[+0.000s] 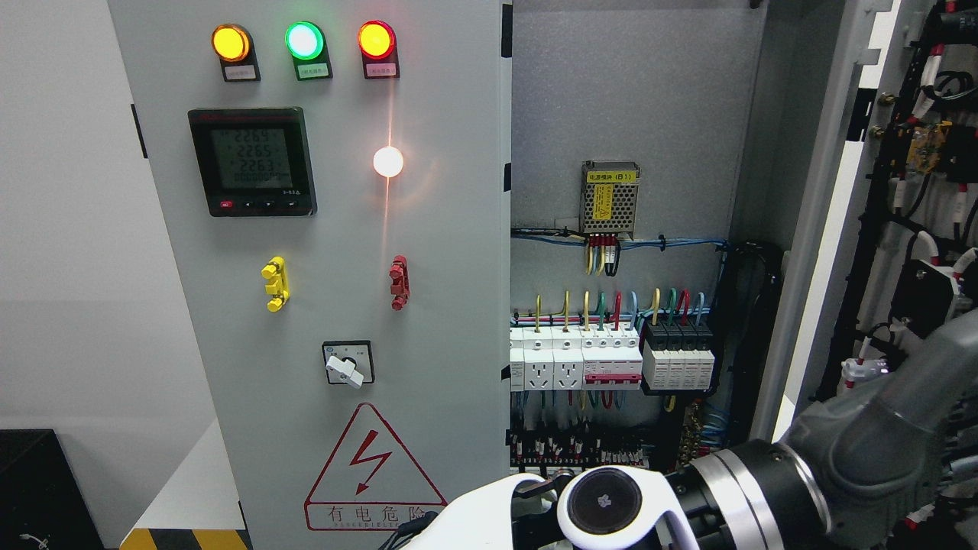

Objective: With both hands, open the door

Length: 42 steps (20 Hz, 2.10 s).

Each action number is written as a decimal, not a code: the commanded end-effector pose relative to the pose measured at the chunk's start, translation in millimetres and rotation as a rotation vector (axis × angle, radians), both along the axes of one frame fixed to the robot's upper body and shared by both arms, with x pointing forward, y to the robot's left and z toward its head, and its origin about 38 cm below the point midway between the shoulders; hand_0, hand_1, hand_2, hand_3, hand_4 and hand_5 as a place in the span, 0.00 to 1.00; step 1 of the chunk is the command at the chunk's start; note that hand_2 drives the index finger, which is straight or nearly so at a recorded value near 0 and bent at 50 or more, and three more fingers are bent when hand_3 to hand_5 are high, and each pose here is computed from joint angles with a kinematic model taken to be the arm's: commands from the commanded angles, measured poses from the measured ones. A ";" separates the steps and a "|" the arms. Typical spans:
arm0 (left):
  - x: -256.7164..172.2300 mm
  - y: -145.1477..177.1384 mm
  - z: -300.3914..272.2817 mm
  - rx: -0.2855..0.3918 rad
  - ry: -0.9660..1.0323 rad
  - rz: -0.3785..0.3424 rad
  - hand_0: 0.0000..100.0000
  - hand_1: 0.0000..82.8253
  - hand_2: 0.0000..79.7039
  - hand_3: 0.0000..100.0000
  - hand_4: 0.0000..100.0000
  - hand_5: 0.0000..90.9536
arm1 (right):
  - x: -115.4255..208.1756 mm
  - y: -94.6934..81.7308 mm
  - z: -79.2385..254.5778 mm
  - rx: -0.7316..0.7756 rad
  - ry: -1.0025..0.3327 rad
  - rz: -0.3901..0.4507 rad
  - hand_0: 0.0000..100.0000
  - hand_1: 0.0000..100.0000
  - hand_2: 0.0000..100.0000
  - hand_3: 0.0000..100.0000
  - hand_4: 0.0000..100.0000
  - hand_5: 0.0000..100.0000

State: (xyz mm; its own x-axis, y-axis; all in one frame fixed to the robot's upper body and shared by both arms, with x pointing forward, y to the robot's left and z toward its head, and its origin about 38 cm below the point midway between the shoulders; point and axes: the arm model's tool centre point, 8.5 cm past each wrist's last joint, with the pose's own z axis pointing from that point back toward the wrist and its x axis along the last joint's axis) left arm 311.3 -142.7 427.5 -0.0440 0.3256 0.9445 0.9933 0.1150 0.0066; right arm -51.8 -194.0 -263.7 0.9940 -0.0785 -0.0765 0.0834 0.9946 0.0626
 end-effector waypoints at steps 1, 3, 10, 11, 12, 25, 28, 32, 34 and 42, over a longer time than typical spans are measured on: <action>-2.9 -24.8 -1.7 0.009 0.026 -0.010 0.00 0.00 0.00 0.00 0.00 0.00 | 0.0 -0.3 0.0 0.000 -0.001 0.032 0.19 0.00 0.00 0.00 0.00 0.00; 0.6 -25.6 -0.7 0.016 0.022 0.000 0.00 0.00 0.00 0.00 0.00 0.00 | 0.0 -0.3 0.0 0.000 -0.001 0.032 0.19 0.00 0.00 0.00 0.00 0.00; -5.9 -32.5 7.5 0.037 -0.019 -0.014 0.00 0.00 0.00 0.00 0.00 0.00 | 0.0 -0.3 0.0 0.000 -0.001 0.032 0.19 0.00 0.00 0.00 0.00 0.00; -5.7 -33.6 7.5 0.042 -0.020 -0.013 0.00 0.00 0.00 0.00 0.00 0.00 | 0.0 -0.3 0.0 0.000 -0.001 0.032 0.19 0.00 0.00 0.00 0.00 0.00; -6.3 -33.9 8.4 0.043 -0.025 -0.014 0.00 0.00 0.00 0.00 0.00 0.00 | 0.0 -0.3 0.0 0.000 -0.001 0.032 0.19 0.00 0.00 0.00 0.00 0.00; -8.6 -30.4 3.7 0.053 -0.035 -0.018 0.00 0.00 0.00 0.00 0.00 0.00 | 0.0 -0.3 0.0 0.000 -0.001 0.032 0.19 0.00 0.00 0.00 0.00 0.00; -4.9 -12.7 6.2 0.035 -0.037 -0.007 0.00 0.00 0.00 0.00 0.00 0.00 | 0.0 -0.3 0.0 0.000 -0.001 0.032 0.19 0.00 0.00 0.00 0.00 0.00; 7.5 12.1 11.4 0.013 -0.020 0.029 0.00 0.00 0.00 0.00 0.00 0.00 | 0.0 -0.3 0.0 0.000 -0.001 0.032 0.19 0.00 0.00 0.00 0.00 0.00; 10.5 26.0 14.2 0.003 -0.024 0.041 0.00 0.00 0.00 0.00 0.00 0.00 | 0.0 -0.3 0.0 0.000 -0.001 0.032 0.19 0.00 0.00 0.00 0.00 0.00; 12.5 116.1 6.6 -0.041 -0.047 0.109 0.00 0.00 0.00 0.00 0.00 0.00 | 0.0 -0.3 0.0 0.000 -0.001 0.032 0.19 0.00 0.00 0.00 0.00 0.00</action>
State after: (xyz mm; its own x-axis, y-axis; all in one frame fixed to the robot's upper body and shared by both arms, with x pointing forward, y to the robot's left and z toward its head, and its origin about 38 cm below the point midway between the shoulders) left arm 323.9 -109.9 425.8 -0.0470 0.3059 0.9509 0.9875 0.1575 -0.0018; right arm -51.8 -194.0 -263.7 0.9940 -0.0785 -0.0764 0.0834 0.9945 0.0626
